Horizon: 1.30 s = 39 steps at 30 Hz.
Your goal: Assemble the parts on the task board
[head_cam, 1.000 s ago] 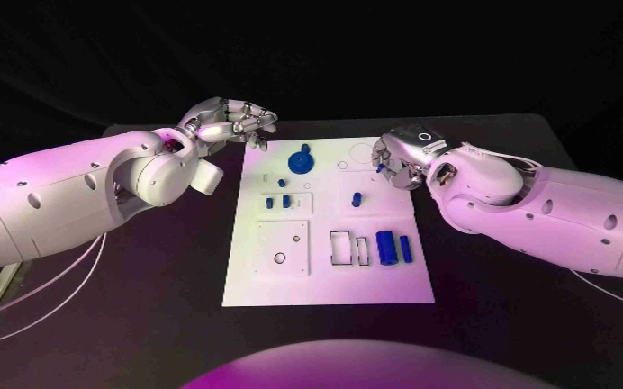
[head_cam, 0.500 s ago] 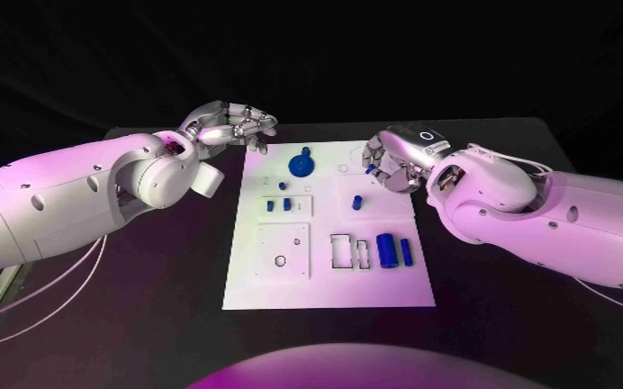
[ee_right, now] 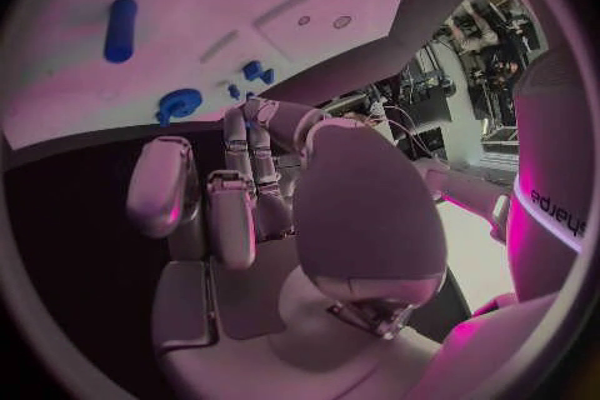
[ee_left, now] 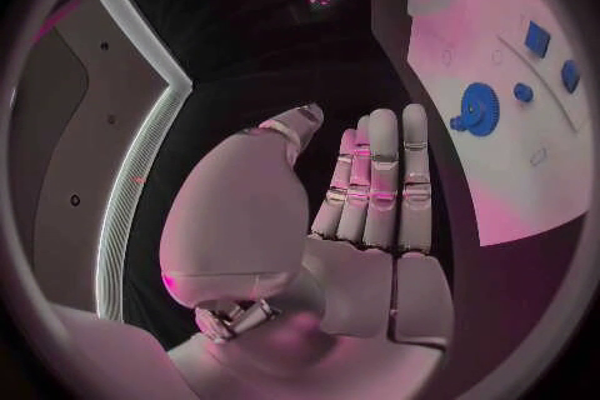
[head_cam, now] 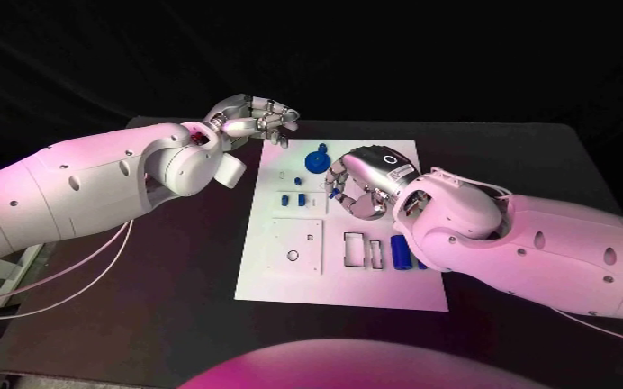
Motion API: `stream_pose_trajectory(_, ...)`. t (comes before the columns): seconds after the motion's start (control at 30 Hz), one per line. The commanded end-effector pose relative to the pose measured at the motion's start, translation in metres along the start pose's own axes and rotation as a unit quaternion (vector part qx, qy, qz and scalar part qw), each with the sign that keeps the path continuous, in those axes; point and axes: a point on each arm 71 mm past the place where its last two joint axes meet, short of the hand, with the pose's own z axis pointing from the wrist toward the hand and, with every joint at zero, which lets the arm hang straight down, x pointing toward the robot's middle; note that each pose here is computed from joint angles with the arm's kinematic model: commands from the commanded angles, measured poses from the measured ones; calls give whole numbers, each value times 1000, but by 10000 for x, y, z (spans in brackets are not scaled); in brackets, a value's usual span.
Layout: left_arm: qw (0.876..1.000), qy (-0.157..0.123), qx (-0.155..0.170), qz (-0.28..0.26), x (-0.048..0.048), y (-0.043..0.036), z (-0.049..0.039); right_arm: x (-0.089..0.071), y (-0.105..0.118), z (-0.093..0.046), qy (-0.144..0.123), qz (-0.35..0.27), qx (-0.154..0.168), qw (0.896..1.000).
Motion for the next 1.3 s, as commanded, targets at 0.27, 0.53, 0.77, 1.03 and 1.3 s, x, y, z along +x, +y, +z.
stream_pose_trajectory(0.27, 1000, -1, 3, -13, 40, -11, 37, 321, 211, 66, 64, 16, -29, 997)
stream_pose_trajectory(0.53, 1000, 2, 3, -18, 58, -11, 50, 426, 272, 88, 78, 16, -31, 996)
stream_pose_trajectory(0.77, 1000, 7, 2, -21, 72, -10, 56, 488, 313, 105, 87, 14, -33, 996)
stream_pose_trajectory(1.03, 1000, 9, 0, -21, 79, -9, 57, 531, 322, 112, 93, 11, -33, 995)
stream_pose_trajectory(1.3, 1000, 12, 0, -21, 88, -9, 59, 556, 295, 133, 96, 6, -27, 995)
